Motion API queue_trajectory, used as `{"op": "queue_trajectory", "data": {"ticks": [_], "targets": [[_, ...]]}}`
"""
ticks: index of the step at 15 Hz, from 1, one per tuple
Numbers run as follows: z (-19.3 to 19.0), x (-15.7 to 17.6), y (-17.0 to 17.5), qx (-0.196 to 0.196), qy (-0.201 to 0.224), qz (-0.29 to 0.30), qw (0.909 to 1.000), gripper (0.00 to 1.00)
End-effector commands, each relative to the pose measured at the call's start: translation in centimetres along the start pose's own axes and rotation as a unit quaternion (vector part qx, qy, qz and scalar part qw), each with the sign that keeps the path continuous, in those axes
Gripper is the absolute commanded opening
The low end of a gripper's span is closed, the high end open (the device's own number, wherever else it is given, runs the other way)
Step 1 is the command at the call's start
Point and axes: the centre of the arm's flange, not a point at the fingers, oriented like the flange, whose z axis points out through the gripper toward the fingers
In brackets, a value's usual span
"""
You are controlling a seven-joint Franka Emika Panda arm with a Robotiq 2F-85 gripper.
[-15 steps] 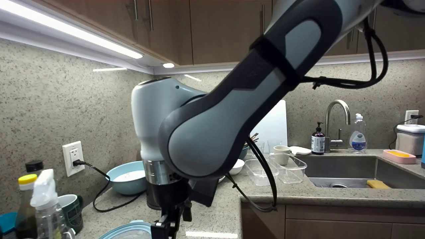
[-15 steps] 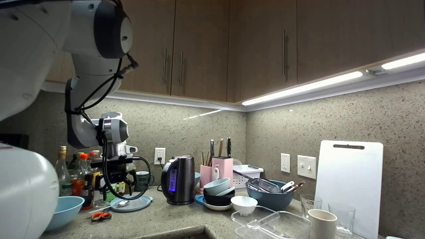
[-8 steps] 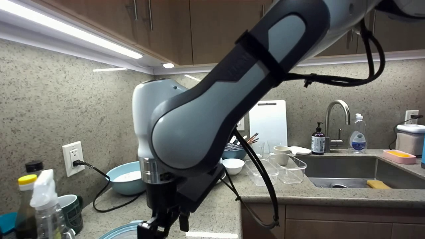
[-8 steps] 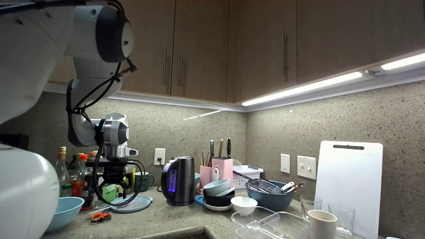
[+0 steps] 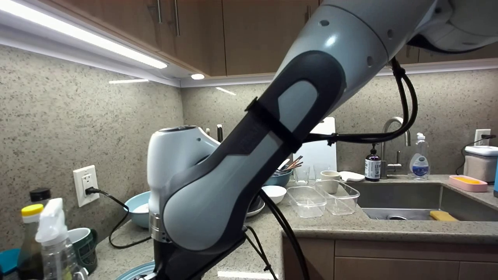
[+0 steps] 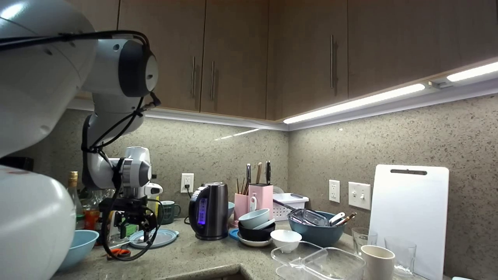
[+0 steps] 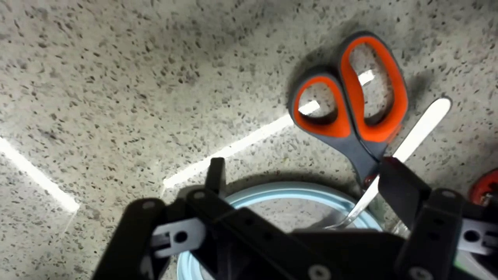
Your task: Pick up the spoon from the counter and put it in the sink
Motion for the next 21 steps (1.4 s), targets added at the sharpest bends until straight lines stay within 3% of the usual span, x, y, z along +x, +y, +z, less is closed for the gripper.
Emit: {"op": "queue_trajectory", "data": {"ticks": [1, 6, 11, 12, 13, 21], "targets": [[-0.4, 0.2, -0.6, 0.016, -0.001, 0.011, 0.9998, 1.00], [1.4, 0.8, -4.9, 0.032, 0.033, 0.063, 0.9969, 1.00], [5.0, 0.5, -6.4, 0.025, 0.010, 0.111, 0.9935, 1.00], [5.4, 0.6, -6.4, 0.024, 0.008, 0.118, 0.9927, 0.75], [5.6, 0.9, -6.2, 0.025, 0.009, 0.122, 0.9922, 0.74], [5.4, 2.2, -6.2, 0.024, 0.023, 0.123, 0.9918, 0.21]]}}
